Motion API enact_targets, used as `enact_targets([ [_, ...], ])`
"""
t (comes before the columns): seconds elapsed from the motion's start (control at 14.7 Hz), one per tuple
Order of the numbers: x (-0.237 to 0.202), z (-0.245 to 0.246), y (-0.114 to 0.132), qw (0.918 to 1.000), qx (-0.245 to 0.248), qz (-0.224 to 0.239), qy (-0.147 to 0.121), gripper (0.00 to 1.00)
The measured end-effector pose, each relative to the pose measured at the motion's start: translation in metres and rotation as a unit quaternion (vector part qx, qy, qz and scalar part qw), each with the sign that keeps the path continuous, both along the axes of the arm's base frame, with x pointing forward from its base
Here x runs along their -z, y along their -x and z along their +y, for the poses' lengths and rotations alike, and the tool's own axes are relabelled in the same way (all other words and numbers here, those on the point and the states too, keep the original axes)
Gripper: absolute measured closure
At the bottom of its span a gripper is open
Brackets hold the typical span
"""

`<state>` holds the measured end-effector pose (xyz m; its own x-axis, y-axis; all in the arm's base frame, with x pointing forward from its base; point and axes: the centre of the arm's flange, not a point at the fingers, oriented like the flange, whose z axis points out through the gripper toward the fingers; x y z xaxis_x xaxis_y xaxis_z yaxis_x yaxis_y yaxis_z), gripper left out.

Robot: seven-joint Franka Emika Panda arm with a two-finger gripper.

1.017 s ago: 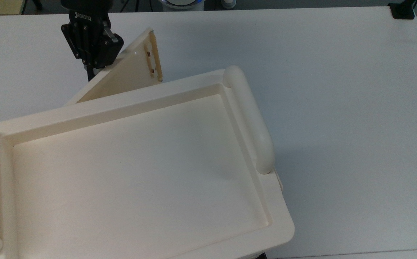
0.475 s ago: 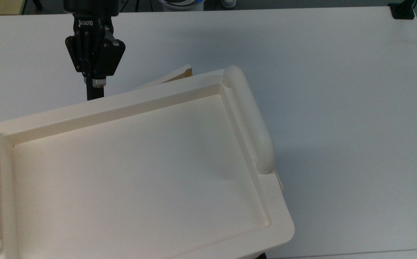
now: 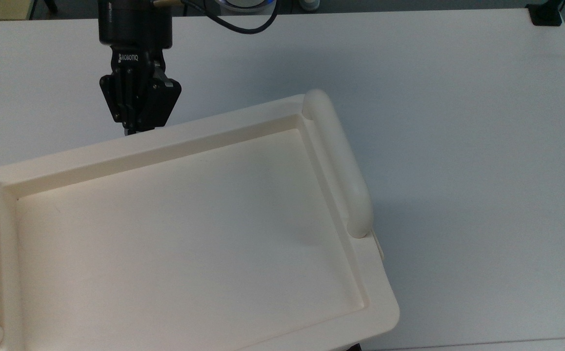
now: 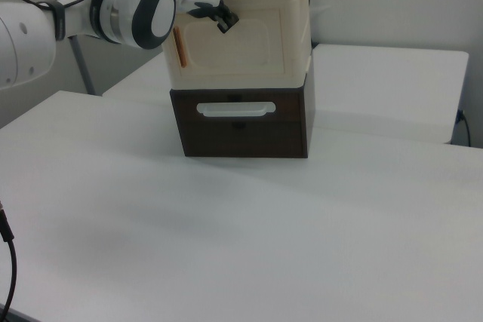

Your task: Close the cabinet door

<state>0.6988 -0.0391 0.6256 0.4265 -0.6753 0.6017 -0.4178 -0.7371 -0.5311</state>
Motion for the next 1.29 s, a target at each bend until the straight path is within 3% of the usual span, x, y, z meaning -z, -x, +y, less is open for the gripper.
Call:
enact_targets([
  [0.34, 0.000, 0.000, 0.000, 1.0000, 0.000, -0.001, 0.000, 0.99],
  [0.47, 0.001, 0.000, 0.001, 0.9999, -0.009, 0.005, 0.012, 0.99],
  [0.68, 0.011, 0.004, 0.010, 0.9914, -0.065, 0.095, 0.061, 0.99],
  [0.88, 0.010, 0.006, 0.031, 0.9696, -0.123, 0.189, 0.094, 0.99],
  [1.15, 0.001, 0.004, 0.072, 0.9266, -0.190, 0.299, 0.126, 0.94],
  [1.29, -0.008, 0.004, 0.094, 0.9079, -0.210, 0.341, 0.123, 0.79],
])
